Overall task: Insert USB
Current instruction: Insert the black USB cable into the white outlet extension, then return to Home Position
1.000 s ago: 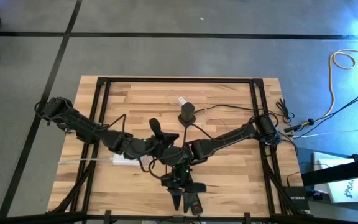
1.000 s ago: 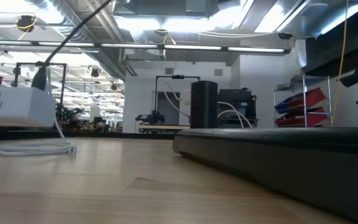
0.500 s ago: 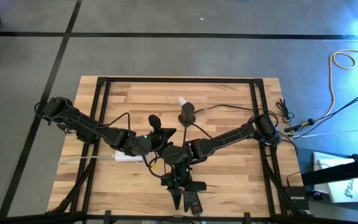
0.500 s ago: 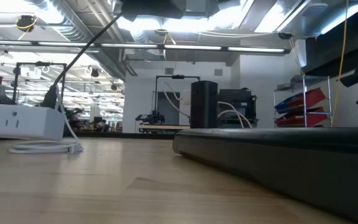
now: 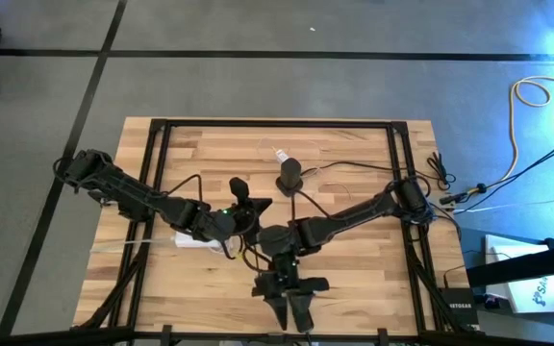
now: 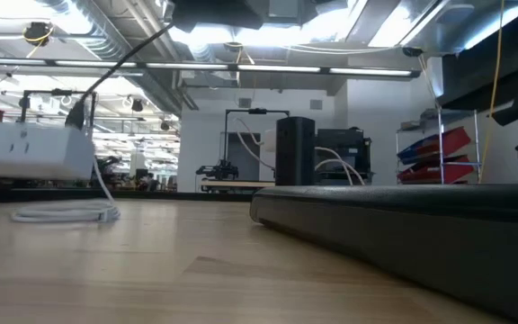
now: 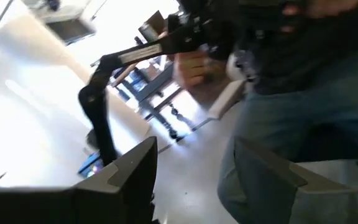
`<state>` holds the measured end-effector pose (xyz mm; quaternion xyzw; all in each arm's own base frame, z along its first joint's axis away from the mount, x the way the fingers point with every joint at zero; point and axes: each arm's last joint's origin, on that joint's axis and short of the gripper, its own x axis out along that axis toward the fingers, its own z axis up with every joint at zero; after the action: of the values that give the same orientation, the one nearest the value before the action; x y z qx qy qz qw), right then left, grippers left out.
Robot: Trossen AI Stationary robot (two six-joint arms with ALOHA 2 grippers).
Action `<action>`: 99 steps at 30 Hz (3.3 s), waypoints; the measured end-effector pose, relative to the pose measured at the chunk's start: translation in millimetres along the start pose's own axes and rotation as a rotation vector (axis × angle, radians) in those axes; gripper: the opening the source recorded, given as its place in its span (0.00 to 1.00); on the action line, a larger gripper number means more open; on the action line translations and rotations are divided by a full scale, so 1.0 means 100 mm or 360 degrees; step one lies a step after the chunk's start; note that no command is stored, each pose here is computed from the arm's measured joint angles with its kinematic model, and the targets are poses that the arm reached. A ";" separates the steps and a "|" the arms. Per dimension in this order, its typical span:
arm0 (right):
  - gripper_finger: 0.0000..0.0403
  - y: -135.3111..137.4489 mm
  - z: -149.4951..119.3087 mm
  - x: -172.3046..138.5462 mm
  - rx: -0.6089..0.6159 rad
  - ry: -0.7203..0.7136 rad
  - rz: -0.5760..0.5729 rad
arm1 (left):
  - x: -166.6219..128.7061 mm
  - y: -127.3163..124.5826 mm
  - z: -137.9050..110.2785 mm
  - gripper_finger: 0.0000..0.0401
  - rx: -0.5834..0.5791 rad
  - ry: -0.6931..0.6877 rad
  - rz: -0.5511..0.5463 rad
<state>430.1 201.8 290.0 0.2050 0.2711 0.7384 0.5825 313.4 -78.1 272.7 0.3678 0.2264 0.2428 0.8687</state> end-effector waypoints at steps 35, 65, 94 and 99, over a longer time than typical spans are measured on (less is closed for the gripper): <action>0.48 -0.34 -0.28 -1.26 0.0915 -0.0629 -0.1310 | -1.34 0.56 -0.50 0.00 -0.0377 -0.0016 -0.0945; 0.48 0.25 -0.29 -1.20 0.0926 -0.0414 -0.2063 | -1.17 0.11 -0.78 0.67 -0.0575 -0.0176 -0.0875; 0.48 0.75 -0.63 -0.91 0.0141 -0.0495 -0.1939 | -1.65 0.75 -1.33 0.78 -0.1093 -0.0853 -0.0748; 0.48 1.12 -1.00 -1.01 -0.0256 -0.0739 -0.1908 | -1.60 0.59 -1.53 0.78 -0.1219 -0.0964 -0.0831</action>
<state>308.5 67.7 286.5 0.1279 0.1494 0.2394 0.9508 86.6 -55.1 255.4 0.0107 -0.0543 -0.0321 0.9979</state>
